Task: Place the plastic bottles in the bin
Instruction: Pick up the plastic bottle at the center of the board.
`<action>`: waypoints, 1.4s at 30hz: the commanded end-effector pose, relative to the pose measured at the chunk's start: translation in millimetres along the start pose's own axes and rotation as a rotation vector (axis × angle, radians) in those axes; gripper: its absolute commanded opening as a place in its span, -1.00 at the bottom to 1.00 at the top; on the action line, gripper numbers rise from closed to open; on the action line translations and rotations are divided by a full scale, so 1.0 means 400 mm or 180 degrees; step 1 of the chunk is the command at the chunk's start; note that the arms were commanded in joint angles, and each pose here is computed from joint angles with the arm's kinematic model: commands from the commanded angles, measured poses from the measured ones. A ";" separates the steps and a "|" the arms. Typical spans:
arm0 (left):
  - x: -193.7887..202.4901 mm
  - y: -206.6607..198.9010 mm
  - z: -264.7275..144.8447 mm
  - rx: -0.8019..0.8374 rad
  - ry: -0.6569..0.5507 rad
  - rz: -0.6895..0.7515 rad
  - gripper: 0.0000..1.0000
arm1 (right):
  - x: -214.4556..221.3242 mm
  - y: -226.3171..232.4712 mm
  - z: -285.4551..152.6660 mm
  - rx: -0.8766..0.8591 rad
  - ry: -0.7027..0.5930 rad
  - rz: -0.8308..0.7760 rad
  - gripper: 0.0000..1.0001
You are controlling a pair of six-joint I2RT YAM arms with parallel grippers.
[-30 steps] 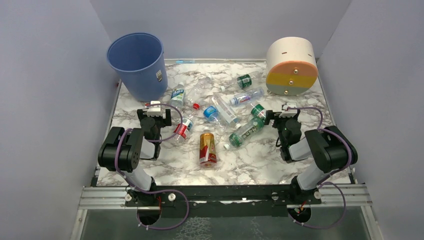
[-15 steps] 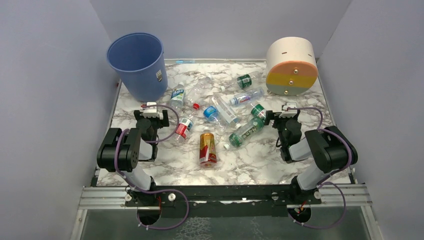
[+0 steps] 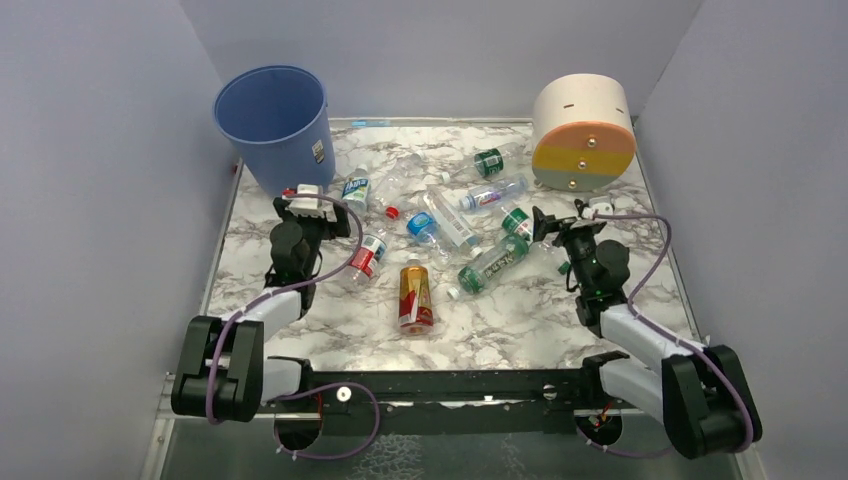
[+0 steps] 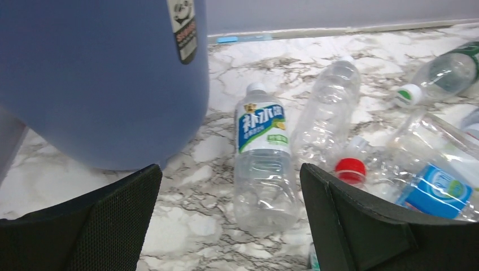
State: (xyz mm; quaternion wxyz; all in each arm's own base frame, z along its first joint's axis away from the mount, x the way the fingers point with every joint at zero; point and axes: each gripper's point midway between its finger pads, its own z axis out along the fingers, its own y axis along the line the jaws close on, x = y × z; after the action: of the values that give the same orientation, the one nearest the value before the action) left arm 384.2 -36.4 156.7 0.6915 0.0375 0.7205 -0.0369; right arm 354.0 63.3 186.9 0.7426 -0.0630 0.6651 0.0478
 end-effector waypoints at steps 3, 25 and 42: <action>-0.062 -0.109 -0.027 0.0429 0.0069 -0.0266 0.98 | -0.083 0.067 -0.020 -0.0500 0.0108 0.0136 0.99; -0.290 -0.262 -0.128 0.1168 0.0672 -0.2058 0.98 | -0.190 0.300 -0.090 -0.1611 0.1991 0.2098 0.99; -0.166 -0.466 -0.192 0.1854 0.1525 -0.1741 0.98 | 0.104 0.251 -0.197 -0.0468 0.3024 0.2586 0.99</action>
State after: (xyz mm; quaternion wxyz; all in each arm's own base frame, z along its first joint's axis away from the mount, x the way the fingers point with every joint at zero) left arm 302.5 -184.8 220.1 0.4358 -0.0098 0.8071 -0.3982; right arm 264.0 164.2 147.7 0.2882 0.0641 0.8785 0.3756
